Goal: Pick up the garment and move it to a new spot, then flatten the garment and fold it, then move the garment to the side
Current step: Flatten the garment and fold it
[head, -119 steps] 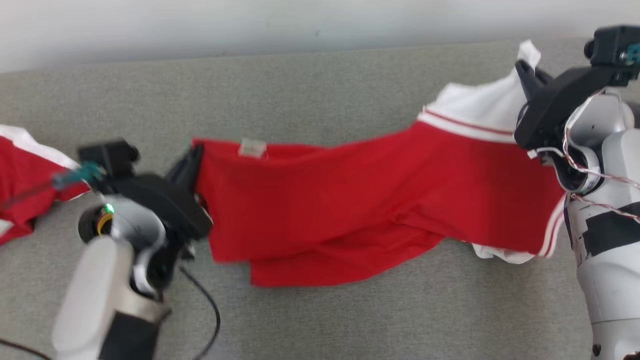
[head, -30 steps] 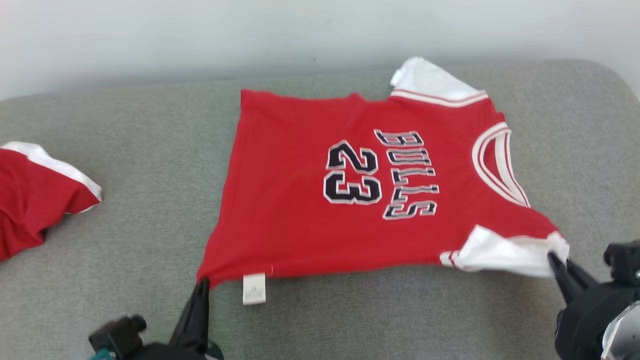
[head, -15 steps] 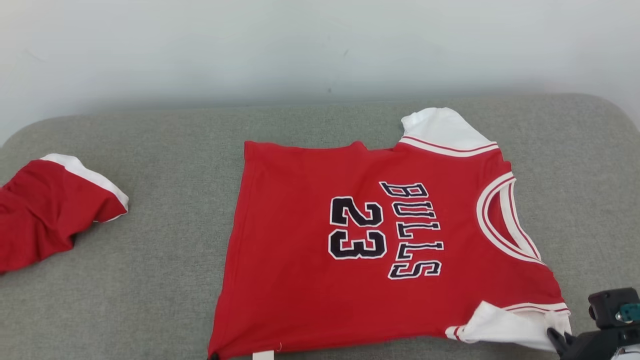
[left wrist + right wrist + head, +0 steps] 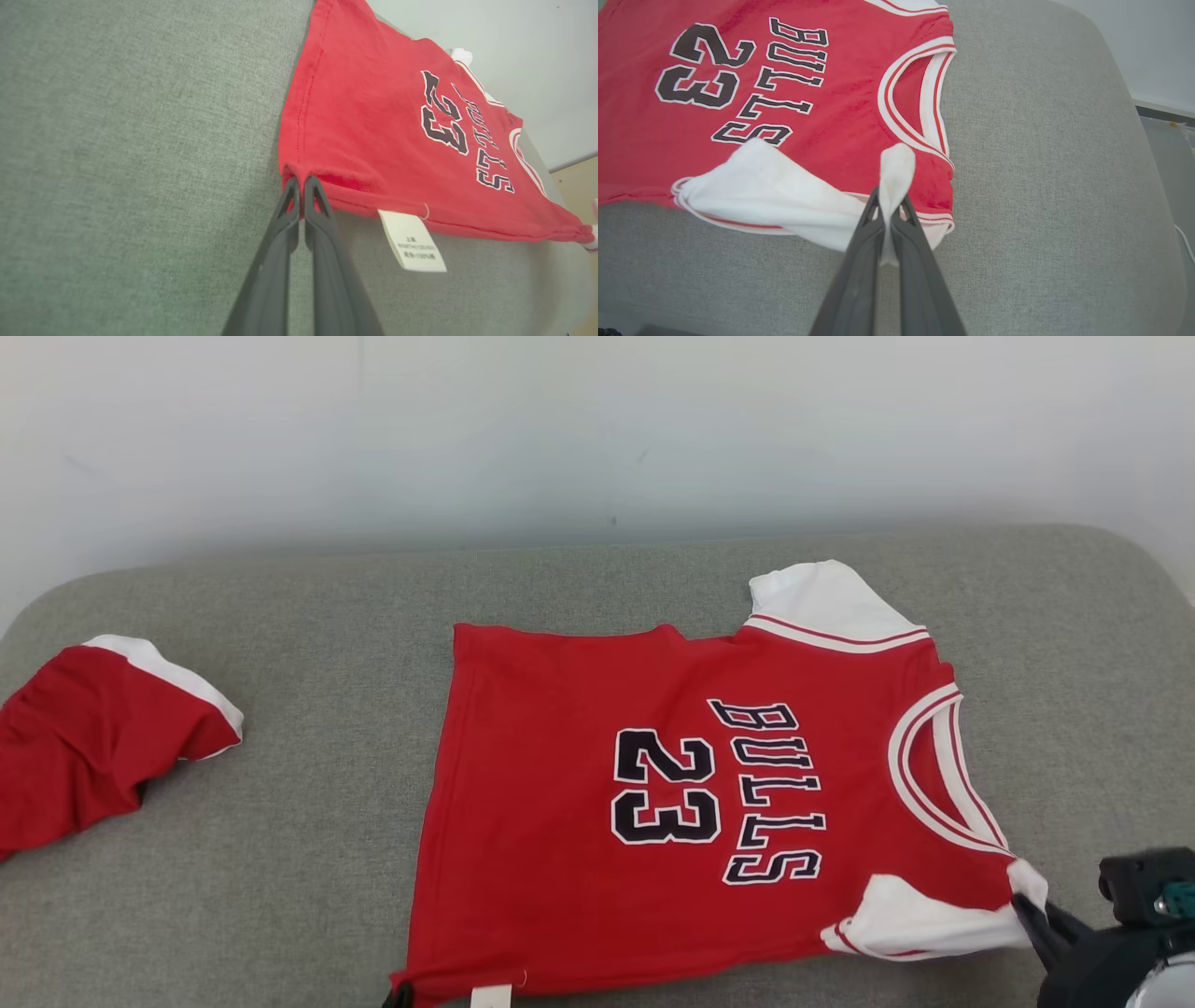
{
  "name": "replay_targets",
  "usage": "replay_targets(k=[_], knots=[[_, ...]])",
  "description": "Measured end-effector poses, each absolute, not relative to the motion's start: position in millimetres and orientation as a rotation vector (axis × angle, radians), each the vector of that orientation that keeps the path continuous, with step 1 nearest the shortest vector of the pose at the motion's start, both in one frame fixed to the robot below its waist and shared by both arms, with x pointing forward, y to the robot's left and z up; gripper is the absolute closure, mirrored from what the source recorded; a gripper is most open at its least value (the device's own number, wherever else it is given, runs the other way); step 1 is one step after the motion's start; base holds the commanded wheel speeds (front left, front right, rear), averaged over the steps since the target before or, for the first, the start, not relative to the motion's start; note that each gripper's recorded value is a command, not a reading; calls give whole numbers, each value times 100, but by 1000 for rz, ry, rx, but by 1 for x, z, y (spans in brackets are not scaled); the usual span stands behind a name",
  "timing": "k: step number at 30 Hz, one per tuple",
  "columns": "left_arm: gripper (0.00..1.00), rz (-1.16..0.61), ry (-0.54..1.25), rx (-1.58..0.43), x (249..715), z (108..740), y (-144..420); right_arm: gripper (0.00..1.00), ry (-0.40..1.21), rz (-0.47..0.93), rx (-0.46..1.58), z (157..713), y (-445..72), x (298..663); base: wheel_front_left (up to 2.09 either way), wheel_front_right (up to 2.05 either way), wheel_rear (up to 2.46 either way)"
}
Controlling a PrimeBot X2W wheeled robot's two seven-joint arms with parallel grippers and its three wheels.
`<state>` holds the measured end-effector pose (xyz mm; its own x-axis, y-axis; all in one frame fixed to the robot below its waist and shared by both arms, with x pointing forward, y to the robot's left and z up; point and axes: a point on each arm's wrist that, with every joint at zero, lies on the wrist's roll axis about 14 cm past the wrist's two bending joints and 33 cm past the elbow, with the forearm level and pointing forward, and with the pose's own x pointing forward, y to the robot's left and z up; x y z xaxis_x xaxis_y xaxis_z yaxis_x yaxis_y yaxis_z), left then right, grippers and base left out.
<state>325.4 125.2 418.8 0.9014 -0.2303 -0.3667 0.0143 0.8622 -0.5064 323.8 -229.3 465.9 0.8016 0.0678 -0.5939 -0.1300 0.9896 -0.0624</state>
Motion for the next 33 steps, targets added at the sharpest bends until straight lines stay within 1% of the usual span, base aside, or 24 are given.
replay_targets(k=[5, 12, 16, 21, 26, 33], knots=[[100, -162, 392, -508, 344, 431, 120, 100, 529, 141, -134, 480, -222, 349, 0, 0, 0], [100, -184, 348, -484, 376, 441, 113, 100, 450, 181, -163, 487, -218, 386, 0, 0, 0], [100, -169, 321, -473, 394, 444, 115, 100, 426, 211, -178, 485, -212, 405, 0, 0, 0], [100, -140, 315, -455, 412, 439, 121, 100, 354, 251, -213, 490, -206, 430, 0, 0, 0], [100, -134, 311, -448, 425, 436, 121, 100, 319, 263, -225, 487, -207, 447, 0, 0, 0], [100, -157, 304, -415, 440, 435, 118, 100, 363, 256, -225, 466, -212, 455, 0, 0, 0]])
